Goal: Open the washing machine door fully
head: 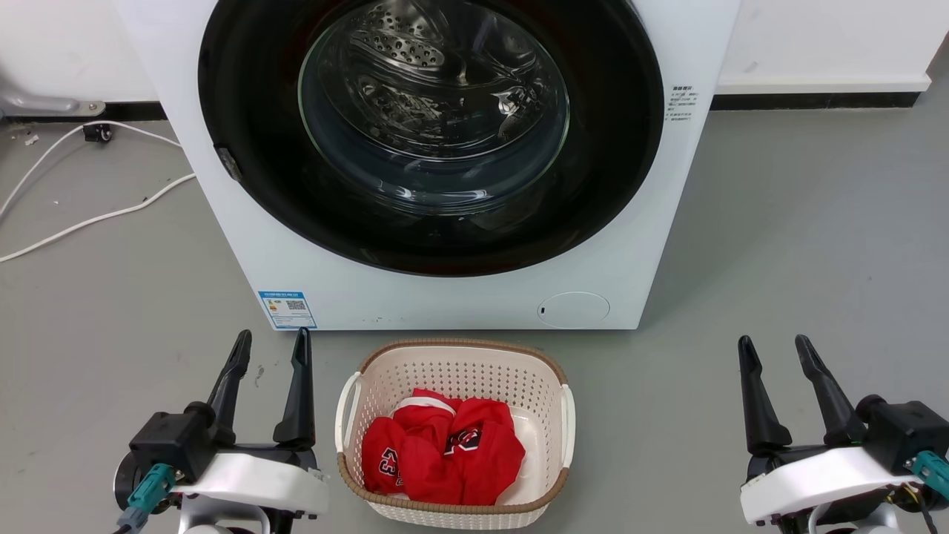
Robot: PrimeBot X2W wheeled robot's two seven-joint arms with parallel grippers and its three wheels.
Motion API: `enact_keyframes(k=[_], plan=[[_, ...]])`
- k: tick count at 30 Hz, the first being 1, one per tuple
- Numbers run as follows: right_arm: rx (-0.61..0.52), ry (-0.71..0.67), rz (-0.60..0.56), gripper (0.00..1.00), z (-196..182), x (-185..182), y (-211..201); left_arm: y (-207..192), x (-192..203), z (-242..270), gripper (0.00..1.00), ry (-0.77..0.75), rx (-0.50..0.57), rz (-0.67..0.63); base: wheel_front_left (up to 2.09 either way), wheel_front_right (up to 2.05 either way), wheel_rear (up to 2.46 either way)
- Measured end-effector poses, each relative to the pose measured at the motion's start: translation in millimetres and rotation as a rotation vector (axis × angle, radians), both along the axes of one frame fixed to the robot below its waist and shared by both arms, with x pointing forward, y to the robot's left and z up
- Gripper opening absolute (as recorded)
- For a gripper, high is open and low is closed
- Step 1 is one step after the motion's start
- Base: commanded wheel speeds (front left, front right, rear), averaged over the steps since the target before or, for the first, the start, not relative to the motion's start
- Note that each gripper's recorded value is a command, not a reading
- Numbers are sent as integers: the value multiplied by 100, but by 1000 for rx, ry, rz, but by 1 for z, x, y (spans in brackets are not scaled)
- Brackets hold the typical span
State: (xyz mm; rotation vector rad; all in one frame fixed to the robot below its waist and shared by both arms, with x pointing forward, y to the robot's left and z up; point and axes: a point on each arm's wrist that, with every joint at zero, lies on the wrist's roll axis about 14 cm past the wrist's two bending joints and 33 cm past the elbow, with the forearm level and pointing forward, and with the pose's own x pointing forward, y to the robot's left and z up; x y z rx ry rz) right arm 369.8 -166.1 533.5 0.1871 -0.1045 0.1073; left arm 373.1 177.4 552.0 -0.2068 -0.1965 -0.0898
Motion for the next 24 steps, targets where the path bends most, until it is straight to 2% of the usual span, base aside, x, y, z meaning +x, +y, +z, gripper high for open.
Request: enact_keyframes(k=[24], plan=[[-154,-21,19,100,-1,-1,8,-8,-1,2,100,-39,172,-8,0,0,0]])
